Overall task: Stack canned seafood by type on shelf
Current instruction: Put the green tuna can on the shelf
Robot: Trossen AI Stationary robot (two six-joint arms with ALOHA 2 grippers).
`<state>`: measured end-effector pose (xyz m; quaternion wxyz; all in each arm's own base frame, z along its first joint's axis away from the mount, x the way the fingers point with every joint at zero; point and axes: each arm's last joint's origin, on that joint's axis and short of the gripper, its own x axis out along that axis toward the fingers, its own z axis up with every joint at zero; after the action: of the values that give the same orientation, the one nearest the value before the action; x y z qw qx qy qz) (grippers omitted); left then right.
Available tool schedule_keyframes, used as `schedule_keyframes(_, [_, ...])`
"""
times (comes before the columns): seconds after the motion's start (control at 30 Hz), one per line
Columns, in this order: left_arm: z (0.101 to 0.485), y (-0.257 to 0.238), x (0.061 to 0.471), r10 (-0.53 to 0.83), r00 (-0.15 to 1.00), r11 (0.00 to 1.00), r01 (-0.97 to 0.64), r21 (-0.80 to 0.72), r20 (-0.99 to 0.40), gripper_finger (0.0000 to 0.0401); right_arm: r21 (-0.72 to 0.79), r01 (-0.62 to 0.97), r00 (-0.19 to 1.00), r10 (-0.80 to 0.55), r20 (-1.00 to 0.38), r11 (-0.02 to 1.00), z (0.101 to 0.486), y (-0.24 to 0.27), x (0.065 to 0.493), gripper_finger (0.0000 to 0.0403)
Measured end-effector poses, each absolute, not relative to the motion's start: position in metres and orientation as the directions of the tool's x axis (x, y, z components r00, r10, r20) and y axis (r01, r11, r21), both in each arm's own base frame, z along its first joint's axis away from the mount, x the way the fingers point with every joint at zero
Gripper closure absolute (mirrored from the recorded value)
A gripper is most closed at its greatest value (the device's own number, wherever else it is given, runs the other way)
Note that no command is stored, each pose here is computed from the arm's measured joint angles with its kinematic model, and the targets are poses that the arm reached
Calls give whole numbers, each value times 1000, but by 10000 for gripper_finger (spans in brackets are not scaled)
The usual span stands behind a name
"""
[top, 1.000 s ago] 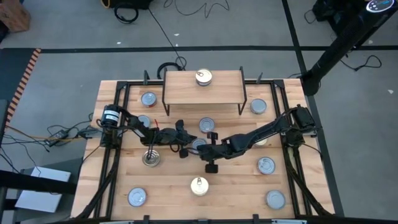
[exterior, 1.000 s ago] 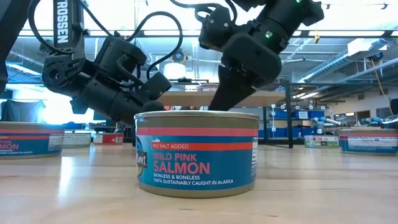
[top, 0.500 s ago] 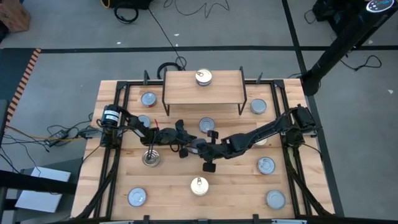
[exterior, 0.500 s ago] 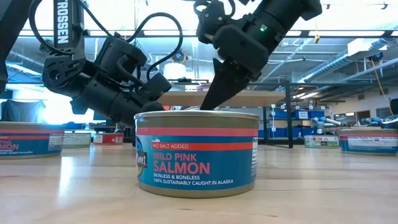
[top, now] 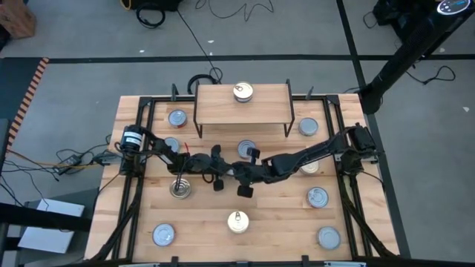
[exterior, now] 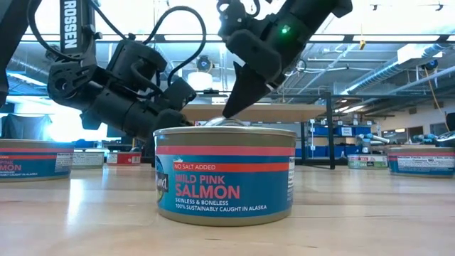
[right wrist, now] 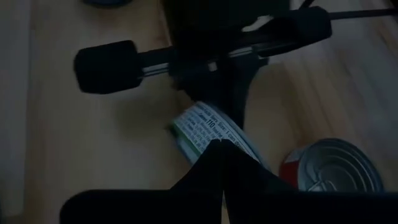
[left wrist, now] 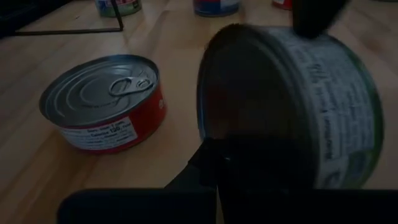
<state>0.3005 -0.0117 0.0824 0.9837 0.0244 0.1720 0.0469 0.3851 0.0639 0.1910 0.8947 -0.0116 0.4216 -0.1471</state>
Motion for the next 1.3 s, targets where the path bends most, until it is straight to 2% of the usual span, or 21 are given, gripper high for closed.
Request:
schedule_keyframes(0.23, [82,-14,300,93,937,994,-70,79,-338,399,-111,247,597,-241,-765,963,191,56,387,394])
schedule_keyframes(0.37, [82,-14,300,96,936,993,-65,102,-338,399,-150,204,598,-245,-763,967,192,56,386,381])
schedule_keyframes(0.5, [82,-14,300,97,936,993,-66,102,-338,399,-232,163,599,-283,-749,959,200,55,381,350])
schedule_keyframes(0.73, [82,-14,300,96,935,993,-64,103,-341,399,-292,92,652,-279,-705,952,224,54,375,274])
schedule_keyframes(0.97, [87,-13,289,100,937,992,-69,103,-335,399,-293,-107,638,-161,-753,950,221,50,376,208])
schedule_keyframes(1.3, [92,-12,264,102,939,991,-65,120,-328,399,-259,-244,598,-66,-799,935,218,26,375,169])
